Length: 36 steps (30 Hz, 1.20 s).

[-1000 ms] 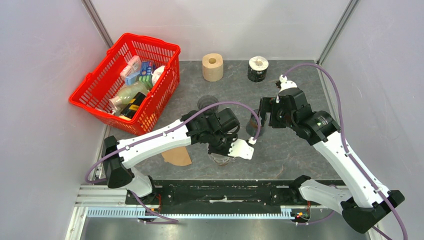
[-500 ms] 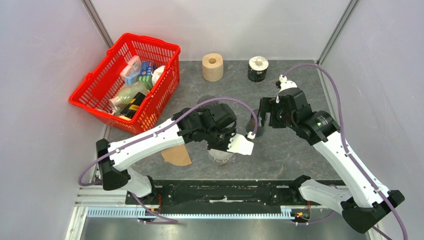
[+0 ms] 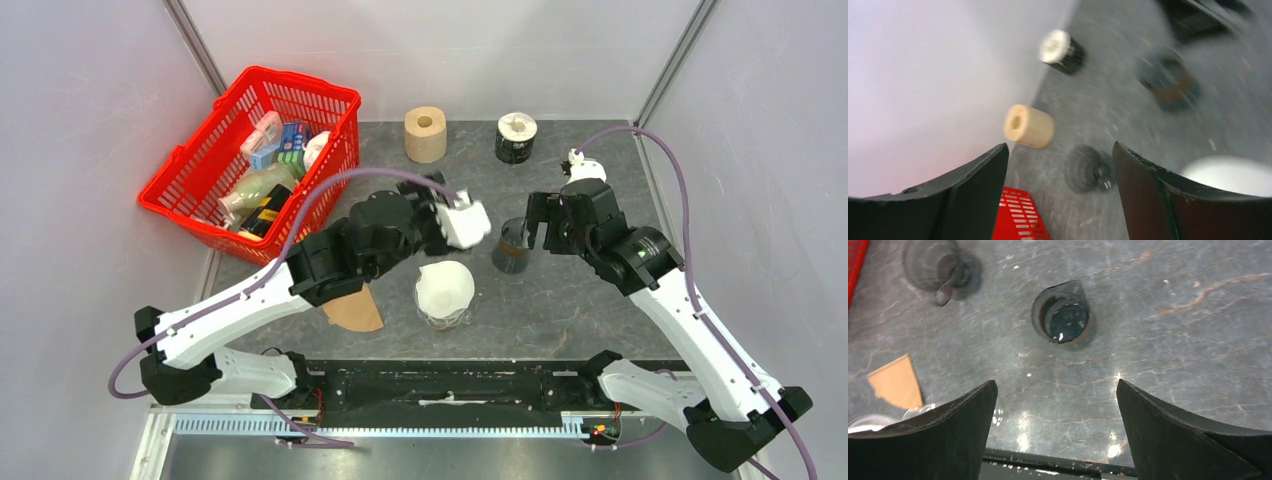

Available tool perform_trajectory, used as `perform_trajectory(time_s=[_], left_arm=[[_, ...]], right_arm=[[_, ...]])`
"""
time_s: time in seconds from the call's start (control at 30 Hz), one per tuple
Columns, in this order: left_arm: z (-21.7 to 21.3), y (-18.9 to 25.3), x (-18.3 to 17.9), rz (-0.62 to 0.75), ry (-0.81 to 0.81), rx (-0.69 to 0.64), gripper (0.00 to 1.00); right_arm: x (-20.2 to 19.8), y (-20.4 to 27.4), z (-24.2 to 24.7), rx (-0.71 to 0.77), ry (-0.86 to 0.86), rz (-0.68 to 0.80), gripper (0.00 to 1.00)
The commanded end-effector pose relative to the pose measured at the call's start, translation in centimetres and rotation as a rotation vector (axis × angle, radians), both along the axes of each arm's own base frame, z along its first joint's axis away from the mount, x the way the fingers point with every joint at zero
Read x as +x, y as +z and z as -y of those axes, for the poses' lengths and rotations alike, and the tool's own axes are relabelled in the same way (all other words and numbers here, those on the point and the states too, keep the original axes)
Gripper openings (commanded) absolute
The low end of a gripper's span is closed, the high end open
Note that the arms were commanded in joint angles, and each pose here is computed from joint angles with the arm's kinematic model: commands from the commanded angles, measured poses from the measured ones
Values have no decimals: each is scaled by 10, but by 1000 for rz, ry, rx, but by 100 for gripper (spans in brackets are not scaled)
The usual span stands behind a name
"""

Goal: Place the coffee filter in the dripper

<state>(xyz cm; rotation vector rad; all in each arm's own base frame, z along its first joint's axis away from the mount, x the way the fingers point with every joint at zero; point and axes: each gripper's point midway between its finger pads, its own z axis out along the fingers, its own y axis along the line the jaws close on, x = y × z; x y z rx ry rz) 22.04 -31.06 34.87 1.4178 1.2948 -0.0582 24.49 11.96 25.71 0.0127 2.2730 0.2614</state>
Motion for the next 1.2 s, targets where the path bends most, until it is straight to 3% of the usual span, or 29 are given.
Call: perform_trajectory(time_s=[0.0,0.07,0.17,0.33,0.6,0.83,1.17], left_arm=[[-41,119,59,107,524,-659,85],[-61,121,80,47,687,-808,85],[-95,92,118,-130,875,-919,86],[-138,33,148,-351,1075,-976,88],[-148,-50,132,-599,1198,-927,89],[-153,-114,119,-730,1298,-881,90],[-128,-157,155,-894,1229,-920,91]], right_arm=[[24,6,36,-65,-241,126,97],[30,3,54,-107,-365,154,97],[37,1,62,-128,-433,177,97],[55,1,57,-137,-430,195,97],[80,-14,43,-77,-370,124,97],[94,-15,22,-18,-262,105,97],[100,-23,12,7,-225,92,97]])
